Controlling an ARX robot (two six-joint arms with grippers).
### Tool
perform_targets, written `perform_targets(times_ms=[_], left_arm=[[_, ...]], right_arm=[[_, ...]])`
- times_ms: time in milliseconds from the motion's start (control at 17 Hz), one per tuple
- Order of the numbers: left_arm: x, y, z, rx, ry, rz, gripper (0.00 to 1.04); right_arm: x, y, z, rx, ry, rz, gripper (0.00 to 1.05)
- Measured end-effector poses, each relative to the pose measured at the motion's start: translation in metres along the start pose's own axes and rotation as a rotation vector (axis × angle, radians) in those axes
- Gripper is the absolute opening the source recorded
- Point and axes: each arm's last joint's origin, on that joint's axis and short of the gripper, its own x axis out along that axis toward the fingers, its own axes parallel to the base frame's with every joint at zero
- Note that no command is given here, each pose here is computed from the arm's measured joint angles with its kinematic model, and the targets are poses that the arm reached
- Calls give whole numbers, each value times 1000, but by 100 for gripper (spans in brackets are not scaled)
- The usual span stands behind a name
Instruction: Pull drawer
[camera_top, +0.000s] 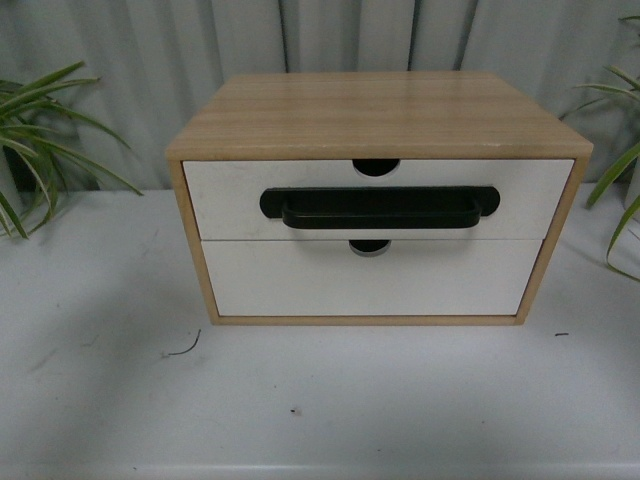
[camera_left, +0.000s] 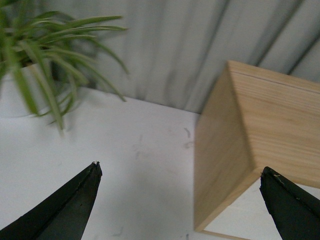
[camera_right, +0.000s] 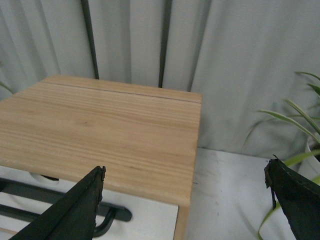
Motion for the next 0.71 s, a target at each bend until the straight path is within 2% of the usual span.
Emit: perform_targets(times_ms=[176, 294, 471, 706], left_arm=[[49, -42, 14, 184, 105, -249, 98], [53, -71, 21, 383, 177, -507, 98], [45, -107, 34, 695, 227, -837, 98], [54, -130, 5, 981, 434, -1018, 98]], right_arm=[[54, 8, 19, -248, -11, 140, 98], [64, 12, 32, -470, -40, 283, 98], [64, 12, 23, -827, -19, 534, 98], [67, 1, 0, -1199, 107, 770, 98]])
